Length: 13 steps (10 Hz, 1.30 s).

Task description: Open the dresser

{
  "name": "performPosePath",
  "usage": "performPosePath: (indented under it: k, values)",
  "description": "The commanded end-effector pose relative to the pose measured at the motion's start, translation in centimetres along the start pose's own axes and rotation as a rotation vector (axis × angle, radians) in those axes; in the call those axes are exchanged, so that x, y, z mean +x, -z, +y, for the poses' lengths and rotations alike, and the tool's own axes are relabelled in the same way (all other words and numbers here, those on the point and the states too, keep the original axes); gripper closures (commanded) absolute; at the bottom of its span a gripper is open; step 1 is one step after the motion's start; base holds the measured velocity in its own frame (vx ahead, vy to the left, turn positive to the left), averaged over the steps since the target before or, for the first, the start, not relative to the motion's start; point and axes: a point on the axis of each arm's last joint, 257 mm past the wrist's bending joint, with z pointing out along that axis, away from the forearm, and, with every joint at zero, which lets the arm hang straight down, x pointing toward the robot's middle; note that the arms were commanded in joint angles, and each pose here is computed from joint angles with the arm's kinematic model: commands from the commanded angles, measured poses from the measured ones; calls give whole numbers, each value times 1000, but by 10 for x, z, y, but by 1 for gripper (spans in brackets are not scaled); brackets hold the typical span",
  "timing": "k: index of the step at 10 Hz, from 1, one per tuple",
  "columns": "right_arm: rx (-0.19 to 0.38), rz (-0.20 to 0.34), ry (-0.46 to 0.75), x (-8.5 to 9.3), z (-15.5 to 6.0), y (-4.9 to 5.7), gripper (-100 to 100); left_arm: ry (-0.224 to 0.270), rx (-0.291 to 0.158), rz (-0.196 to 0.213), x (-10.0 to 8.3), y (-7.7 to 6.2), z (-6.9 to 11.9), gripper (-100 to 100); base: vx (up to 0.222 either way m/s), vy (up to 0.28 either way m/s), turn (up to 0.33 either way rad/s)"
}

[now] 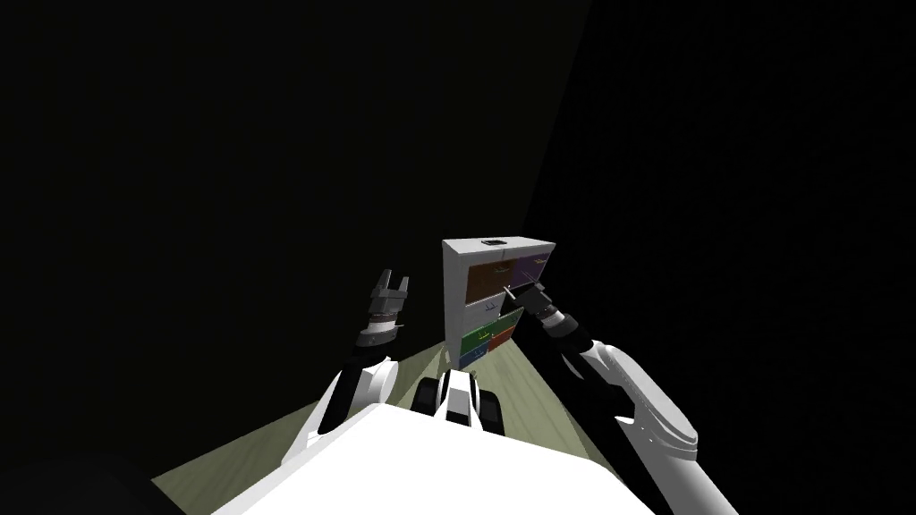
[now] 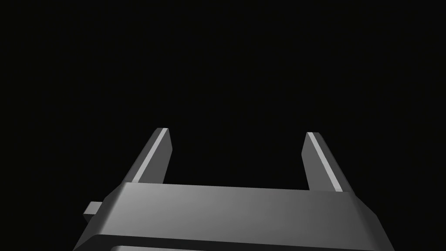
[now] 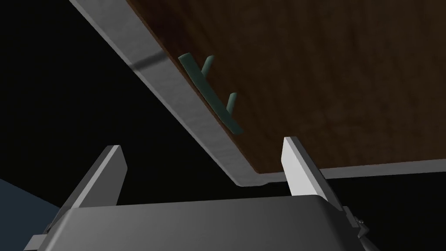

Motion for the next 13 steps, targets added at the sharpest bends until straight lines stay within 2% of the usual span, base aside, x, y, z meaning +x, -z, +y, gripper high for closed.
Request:
performPosePath:
  k: [1, 7, 8, 9, 10, 11, 13]
  values:
    - [-34, 16, 126, 9, 1, -2, -100, 0, 0, 0, 0, 0, 0, 0, 27, 89, -128]
    - [-121, 40, 435, 31, -3, -6, -100, 0, 0, 0, 0, 0, 0, 0, 25, 97, -120]
    - [-112, 38, 400, 30, -3, -5, -100, 0, 0, 0, 0, 0, 0, 0, 19, 40, -26]
    - [-114, 40, 410, 32, -14, -7, -100, 0, 0, 0, 0, 0, 0, 0, 50, 79, 16]
    - [-115, 38, 412, 30, -9, -7, -100, 0, 0, 0, 0, 0, 0, 0, 33, 49, -2]
    - [-114, 39, 410, 31, -10, -7, 100, 0, 0, 0, 0, 0, 0, 0, 6, 8, 1]
    - [-116, 26, 407, 26, -11, -7, 100, 0, 0, 0, 0, 0, 0, 0, -136, -92, -65]
